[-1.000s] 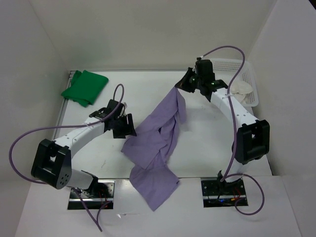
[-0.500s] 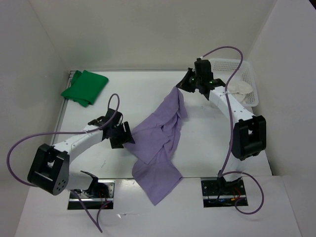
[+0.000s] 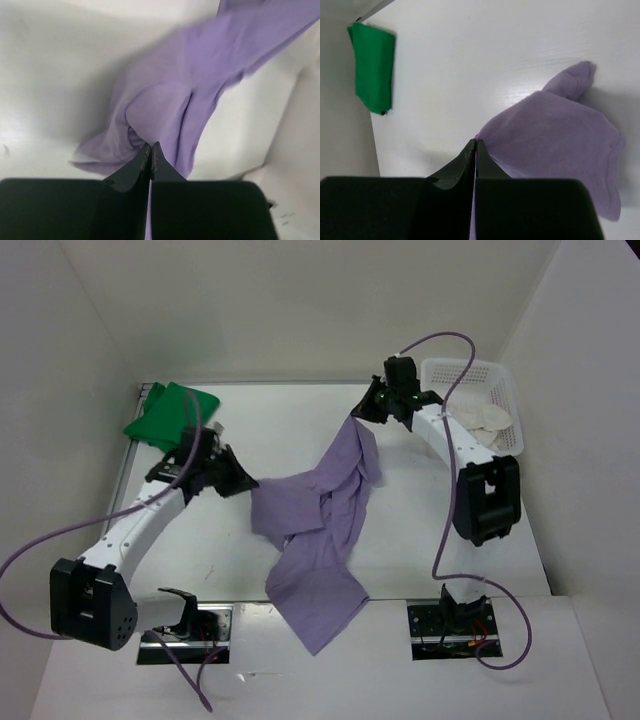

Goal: Fold and stack the t-shirts
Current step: Flatten out the tshirt

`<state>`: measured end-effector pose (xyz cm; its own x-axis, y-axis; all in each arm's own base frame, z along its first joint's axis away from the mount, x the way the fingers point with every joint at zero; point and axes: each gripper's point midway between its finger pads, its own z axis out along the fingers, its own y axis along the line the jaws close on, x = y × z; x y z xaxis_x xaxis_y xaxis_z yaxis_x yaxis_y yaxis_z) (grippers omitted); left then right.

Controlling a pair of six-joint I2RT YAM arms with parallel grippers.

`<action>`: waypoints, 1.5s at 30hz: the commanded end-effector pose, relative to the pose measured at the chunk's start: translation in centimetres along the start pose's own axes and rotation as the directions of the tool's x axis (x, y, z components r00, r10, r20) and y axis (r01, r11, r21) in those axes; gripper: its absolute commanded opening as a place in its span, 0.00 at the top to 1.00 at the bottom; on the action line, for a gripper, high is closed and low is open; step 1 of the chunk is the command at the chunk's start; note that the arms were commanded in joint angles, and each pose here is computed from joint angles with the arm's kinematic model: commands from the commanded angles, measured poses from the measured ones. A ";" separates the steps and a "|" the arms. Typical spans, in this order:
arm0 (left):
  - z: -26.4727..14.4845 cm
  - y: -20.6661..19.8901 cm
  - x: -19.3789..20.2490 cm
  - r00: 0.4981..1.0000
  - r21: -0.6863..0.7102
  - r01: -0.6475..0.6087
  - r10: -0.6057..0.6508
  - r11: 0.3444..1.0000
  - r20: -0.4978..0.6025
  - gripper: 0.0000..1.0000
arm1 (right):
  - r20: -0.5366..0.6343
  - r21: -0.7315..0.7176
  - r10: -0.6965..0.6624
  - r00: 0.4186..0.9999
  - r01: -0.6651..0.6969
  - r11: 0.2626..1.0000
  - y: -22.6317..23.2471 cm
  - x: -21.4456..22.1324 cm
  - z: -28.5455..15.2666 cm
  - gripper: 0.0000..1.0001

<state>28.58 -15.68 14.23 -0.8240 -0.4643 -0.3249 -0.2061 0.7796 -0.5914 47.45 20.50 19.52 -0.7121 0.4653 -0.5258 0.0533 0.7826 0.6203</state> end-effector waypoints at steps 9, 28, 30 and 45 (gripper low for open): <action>-2.3 -1.5 -18.7 0.952 0.117 0.092 -0.121 0.989 0.280 0.97 | 0.170 0.104 -0.062 0.983 0.045 0.994 1.6 -7.9 1.5 0.93; 3.2 3.7 -11.4 0.986 0.014 0.071 -0.072 0.997 0.151 0.24 | 0.028 0.317 -0.028 0.999 0.017 0.948 -9.8 2.6 0.8 0.63; 4.1 5.8 -8.7 0.989 -0.020 0.107 -0.104 0.994 0.104 0.24 | 0.024 0.338 -0.006 1.000 -0.002 0.941 -10.9 3.5 1.6 0.61; 12.3 6.3 -6.5 0.995 -0.075 0.093 -0.095 0.993 -0.021 0.38 | 0.024 0.424 0.124 0.992 -0.122 0.897 -16.1 4.6 9.2 0.67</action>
<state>36.96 -12.40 3.18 -0.8240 -0.5267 -0.2088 -0.3508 0.7636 -0.5421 47.62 14.54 2.23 -0.7323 0.5220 -0.4373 0.3903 0.8480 0.3585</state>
